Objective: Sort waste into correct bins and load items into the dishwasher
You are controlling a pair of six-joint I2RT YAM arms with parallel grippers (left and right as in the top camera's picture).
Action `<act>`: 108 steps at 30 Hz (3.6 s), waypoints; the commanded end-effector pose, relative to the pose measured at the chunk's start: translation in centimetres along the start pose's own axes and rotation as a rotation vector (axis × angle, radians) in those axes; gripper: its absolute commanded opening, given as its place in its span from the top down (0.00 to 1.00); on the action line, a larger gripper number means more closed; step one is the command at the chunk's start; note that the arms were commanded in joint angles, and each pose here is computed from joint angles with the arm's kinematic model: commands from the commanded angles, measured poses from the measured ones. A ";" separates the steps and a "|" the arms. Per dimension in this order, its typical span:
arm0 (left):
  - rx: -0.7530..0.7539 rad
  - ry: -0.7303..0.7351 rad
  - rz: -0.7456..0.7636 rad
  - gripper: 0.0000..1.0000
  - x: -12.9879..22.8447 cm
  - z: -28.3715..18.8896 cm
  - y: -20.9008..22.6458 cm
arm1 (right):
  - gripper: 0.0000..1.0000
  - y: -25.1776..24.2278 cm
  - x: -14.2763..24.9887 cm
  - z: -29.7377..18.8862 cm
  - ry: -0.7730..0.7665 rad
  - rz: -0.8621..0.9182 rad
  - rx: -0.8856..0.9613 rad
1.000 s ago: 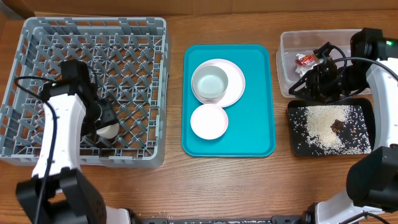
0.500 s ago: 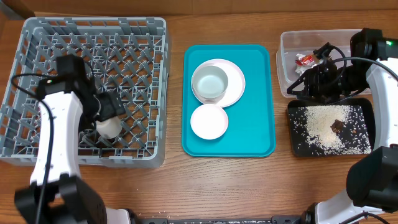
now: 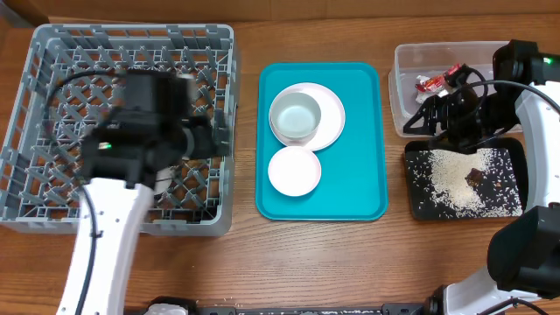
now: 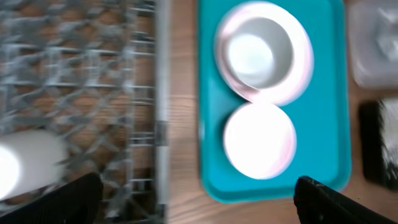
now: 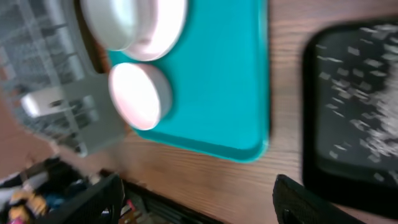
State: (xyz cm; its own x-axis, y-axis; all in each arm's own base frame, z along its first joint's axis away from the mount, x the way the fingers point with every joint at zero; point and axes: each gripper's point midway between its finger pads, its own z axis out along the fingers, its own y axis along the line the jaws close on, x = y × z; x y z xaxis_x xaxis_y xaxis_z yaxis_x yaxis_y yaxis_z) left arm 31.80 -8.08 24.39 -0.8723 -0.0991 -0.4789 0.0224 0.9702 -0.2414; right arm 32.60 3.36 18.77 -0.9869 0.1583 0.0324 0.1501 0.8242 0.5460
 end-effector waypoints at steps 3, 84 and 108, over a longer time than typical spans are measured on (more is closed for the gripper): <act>0.100 0.083 0.061 0.00 1.6 2.6 -5.9 | 0.22 -1.8 -0.2 -1.3 -0.057 0.085 0.146; 0.939 0.060 -0.305 0.96 -10.3 9.1 8.9 | 0.03 -7.2 -0.2 -3.6 -0.126 0.390 0.313; 0.704 0.118 -0.611 0.39 -4.7 9.7 22.6 | 0.04 -7.1 0.0 -3.5 -0.117 0.374 0.315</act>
State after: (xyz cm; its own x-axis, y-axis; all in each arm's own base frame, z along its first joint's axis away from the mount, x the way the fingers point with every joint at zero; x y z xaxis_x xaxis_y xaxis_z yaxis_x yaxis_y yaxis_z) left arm 42.45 10.91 13.82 -0.8665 -0.4991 0.0010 -0.1936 0.3343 -0.9224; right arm 31.26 -4.46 16.55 -0.8423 0.5254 0.1203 0.5386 0.8112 0.2278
